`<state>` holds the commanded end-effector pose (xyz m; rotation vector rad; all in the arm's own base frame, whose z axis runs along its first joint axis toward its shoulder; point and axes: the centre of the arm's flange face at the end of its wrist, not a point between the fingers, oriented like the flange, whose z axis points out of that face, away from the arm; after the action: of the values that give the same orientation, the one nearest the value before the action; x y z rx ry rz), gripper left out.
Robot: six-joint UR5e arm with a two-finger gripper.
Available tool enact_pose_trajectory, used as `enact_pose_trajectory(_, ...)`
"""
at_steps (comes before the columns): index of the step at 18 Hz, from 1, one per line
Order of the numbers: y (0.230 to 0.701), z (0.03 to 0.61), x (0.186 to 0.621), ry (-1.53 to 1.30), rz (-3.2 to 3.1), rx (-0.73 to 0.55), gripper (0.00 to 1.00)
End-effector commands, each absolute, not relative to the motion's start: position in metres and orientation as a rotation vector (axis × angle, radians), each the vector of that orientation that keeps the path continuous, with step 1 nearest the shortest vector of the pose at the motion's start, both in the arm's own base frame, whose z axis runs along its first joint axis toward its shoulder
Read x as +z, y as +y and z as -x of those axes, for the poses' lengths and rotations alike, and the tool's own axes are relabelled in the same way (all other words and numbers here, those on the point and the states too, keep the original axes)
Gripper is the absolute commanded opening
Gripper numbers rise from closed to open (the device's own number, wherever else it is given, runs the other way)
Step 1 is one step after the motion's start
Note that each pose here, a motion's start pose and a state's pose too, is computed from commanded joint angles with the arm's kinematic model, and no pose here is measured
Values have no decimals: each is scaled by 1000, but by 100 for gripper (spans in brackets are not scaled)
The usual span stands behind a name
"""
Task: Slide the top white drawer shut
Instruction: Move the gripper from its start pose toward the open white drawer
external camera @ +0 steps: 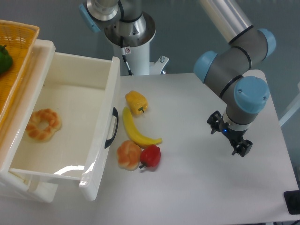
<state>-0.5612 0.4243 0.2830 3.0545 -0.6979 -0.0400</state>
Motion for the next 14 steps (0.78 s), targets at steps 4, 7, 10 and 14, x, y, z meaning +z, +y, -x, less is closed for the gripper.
enact_pose_trajectory(4, 424, 562, 282, -697, -3070, -35, 100)
enact_pose_trajectory(7, 428, 555, 278, -683, -3076, -17, 100)
enact_pose_trajectory(10, 421, 545, 262, -669, -3080, -13, 100)
enact_pose_trajectory(14, 413, 537, 249, -656, -3130, -26, 100)
